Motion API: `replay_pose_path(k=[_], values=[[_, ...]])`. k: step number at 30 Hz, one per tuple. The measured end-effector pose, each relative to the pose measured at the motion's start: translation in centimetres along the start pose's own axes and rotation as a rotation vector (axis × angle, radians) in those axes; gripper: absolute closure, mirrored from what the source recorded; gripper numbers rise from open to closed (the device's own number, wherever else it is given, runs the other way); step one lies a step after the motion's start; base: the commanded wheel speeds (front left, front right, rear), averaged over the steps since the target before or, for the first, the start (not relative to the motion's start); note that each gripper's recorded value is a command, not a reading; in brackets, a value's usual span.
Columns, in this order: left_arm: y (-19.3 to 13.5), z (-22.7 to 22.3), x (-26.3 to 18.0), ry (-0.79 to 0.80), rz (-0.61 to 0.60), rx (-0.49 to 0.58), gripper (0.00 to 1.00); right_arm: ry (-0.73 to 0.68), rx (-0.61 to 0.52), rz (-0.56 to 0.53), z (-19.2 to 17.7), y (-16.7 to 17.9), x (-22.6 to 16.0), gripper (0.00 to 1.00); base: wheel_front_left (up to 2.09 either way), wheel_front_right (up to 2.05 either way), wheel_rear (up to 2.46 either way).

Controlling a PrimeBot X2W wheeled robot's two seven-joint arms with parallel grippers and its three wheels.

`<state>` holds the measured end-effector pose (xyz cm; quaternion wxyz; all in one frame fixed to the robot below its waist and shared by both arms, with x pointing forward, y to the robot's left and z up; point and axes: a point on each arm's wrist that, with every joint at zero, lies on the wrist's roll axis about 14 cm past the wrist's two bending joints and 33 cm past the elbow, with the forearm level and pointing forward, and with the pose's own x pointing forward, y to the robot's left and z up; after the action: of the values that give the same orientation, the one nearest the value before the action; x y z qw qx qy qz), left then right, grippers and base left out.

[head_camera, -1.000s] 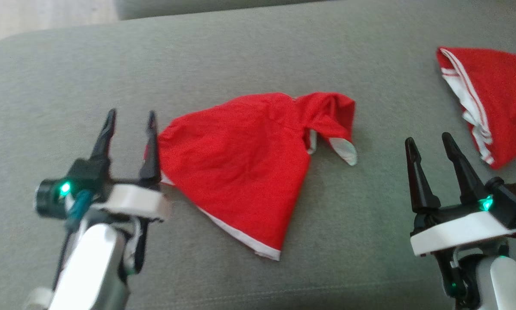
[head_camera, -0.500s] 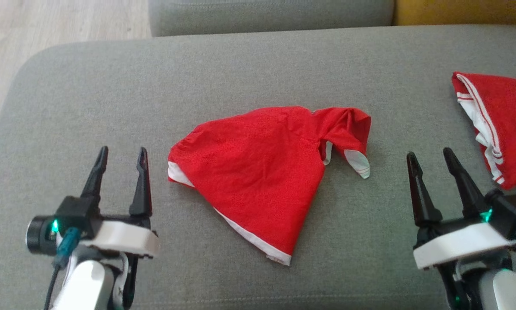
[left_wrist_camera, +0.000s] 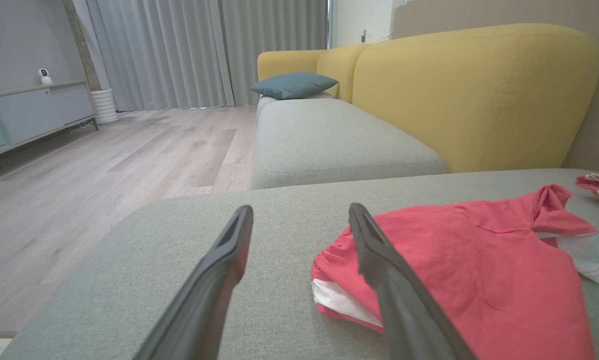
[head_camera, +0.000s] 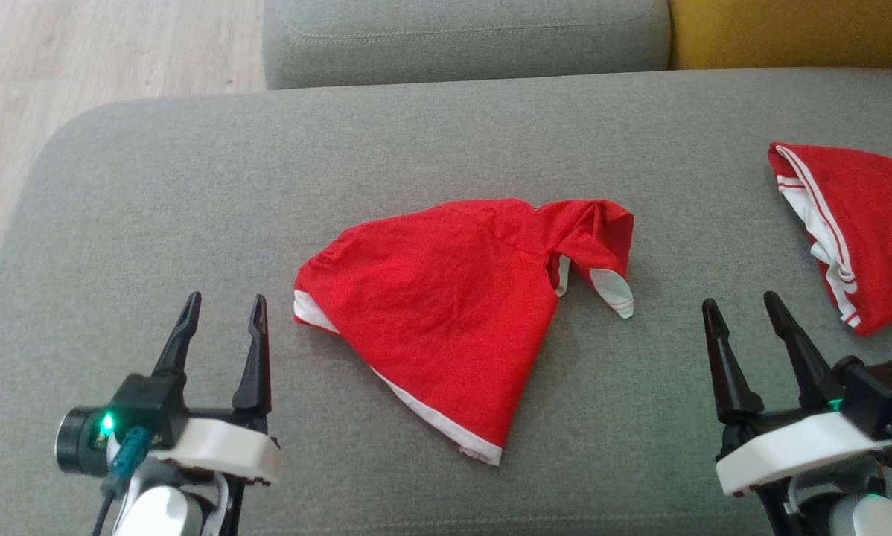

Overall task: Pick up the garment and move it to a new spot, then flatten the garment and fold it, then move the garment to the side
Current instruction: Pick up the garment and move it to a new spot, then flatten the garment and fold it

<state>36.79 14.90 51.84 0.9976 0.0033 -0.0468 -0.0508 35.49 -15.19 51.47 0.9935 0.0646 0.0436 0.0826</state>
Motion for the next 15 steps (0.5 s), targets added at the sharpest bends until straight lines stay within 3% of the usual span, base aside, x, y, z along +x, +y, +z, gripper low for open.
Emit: replay_pose_path(k=[15], values=[[-0.37, -0.56, 0.3, 0.02, -0.012, -0.002, 0.0, 0.04, 0.007, 0.0, -0.97, 0.03, 0.39, 0.0, 0.0, 0.0, 0.0]])
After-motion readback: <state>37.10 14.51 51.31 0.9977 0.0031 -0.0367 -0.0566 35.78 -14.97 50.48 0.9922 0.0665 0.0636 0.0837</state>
